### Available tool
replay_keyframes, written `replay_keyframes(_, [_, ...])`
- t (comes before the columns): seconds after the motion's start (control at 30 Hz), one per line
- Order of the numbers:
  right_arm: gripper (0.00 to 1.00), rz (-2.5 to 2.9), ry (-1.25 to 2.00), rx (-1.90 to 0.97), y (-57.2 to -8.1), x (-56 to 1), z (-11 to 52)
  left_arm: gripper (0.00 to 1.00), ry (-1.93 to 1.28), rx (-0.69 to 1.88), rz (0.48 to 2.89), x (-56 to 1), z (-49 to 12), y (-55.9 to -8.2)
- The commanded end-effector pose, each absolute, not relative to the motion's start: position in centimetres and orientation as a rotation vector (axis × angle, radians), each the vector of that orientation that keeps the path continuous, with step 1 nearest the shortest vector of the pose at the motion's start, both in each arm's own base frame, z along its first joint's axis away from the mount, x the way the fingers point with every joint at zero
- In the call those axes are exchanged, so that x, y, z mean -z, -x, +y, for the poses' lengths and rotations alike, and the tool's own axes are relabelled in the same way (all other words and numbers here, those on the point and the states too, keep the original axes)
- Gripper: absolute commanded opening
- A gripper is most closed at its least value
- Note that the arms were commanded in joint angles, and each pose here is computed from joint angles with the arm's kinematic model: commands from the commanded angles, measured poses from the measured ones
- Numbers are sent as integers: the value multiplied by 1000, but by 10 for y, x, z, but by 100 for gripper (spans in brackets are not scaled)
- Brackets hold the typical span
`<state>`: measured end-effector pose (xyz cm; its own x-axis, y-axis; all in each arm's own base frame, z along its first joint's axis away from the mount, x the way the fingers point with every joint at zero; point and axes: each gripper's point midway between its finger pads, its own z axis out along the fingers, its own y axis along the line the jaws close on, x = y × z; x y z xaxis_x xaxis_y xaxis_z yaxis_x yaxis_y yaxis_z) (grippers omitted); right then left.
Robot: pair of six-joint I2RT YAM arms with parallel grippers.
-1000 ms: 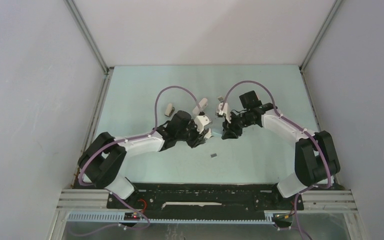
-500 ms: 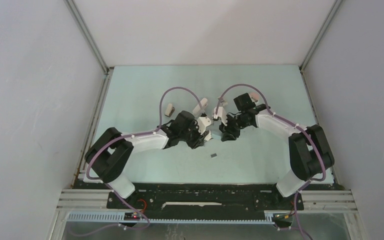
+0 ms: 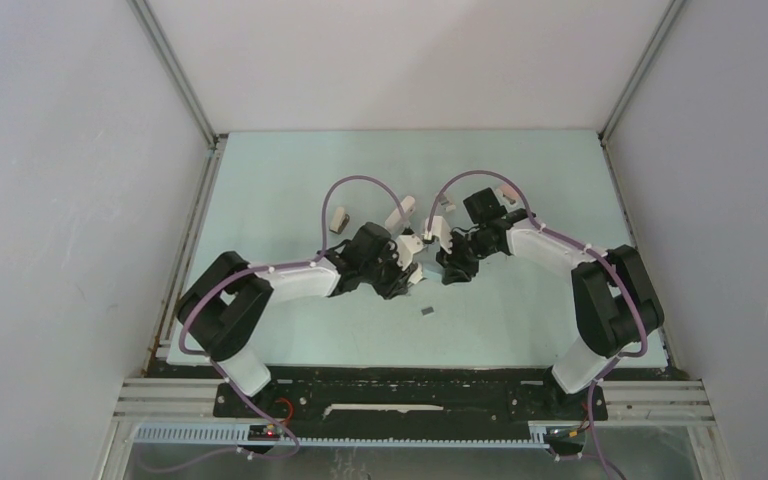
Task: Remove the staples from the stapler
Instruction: Unload the staple at the center of the board.
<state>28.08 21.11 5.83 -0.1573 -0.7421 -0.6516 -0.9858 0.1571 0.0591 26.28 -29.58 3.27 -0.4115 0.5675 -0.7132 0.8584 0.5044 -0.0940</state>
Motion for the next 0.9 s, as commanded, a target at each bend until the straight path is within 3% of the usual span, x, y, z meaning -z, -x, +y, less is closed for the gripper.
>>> replay_keyframes(0.0, [0,2099,1665,-670,-260,-51,194,32,-971,479,2128,-64,-274,-288])
replay_keyframes(0.43, [0,2062,1599,-848,-251,-72,215,32,-923,517,2066,-92,-269,-279])
replay_keyframes(0.6, [0,2030,1508,-1002,-248,-98,221,33,-856,655,1995,-116,-286,-277])
replay_keyframes(0.87, [0,1921,1411,-1263,-233,-142,239,53,-721,1055,1872,-162,-331,-261])
